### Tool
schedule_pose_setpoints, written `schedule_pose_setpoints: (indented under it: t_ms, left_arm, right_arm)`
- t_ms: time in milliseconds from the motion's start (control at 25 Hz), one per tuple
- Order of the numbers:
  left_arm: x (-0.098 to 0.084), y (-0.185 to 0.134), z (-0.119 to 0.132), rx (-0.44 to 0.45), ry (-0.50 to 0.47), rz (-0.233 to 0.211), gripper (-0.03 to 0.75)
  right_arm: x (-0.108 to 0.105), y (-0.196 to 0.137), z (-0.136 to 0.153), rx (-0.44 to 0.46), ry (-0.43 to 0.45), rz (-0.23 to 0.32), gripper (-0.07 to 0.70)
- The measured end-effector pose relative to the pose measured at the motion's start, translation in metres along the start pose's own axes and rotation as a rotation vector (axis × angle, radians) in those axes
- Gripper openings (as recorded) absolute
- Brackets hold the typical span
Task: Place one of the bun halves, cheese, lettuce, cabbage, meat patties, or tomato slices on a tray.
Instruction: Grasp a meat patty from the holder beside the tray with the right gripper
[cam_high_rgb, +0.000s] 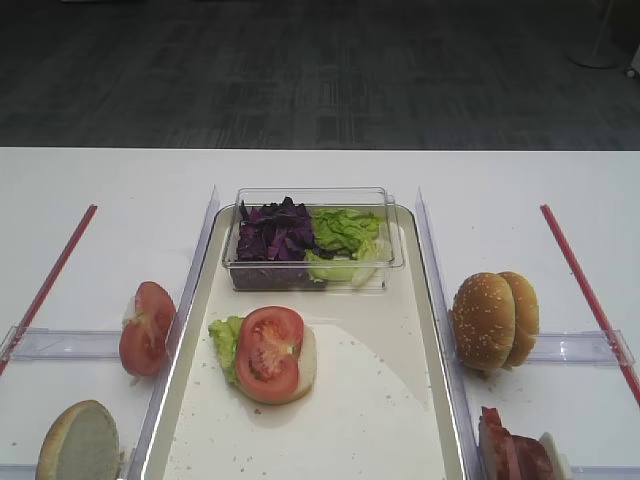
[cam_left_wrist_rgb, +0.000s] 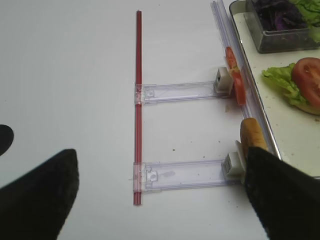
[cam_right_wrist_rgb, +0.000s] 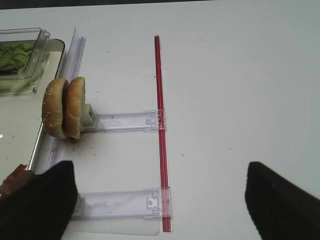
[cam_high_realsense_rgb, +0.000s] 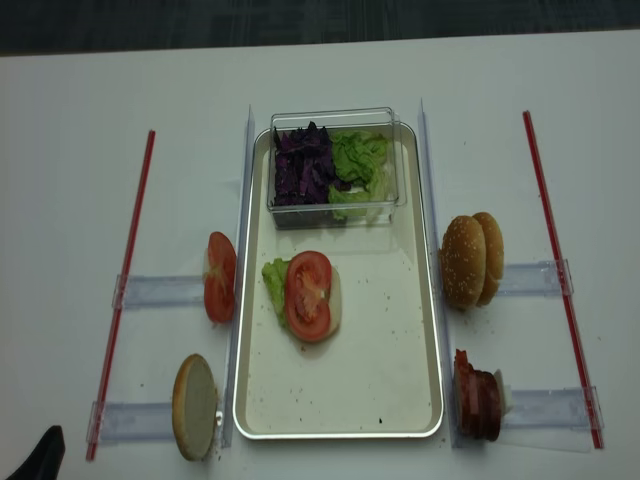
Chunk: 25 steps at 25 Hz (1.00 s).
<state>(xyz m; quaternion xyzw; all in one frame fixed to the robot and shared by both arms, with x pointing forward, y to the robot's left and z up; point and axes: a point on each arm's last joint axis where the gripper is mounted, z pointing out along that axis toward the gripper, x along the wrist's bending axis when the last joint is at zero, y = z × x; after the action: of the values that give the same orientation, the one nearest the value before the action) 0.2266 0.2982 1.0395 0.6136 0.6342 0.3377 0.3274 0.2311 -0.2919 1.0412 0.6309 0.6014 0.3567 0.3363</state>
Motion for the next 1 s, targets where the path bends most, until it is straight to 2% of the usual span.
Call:
schedule_pose_setpoints:
  t_ms: [920,1000]
  left_arm:
    - [0.0000,0.0000,0.0000,0.000,0.000,0.000,0.618]
    - [0.0000,0.0000,0.0000,0.000,0.000,0.000,0.618]
  right_arm:
    - [0.0000,0.0000,0.0000,0.000,0.000,0.000,0.692]
    - [-0.0001,0.0010,0.0023,0.026,0.000,0.001,0.692]
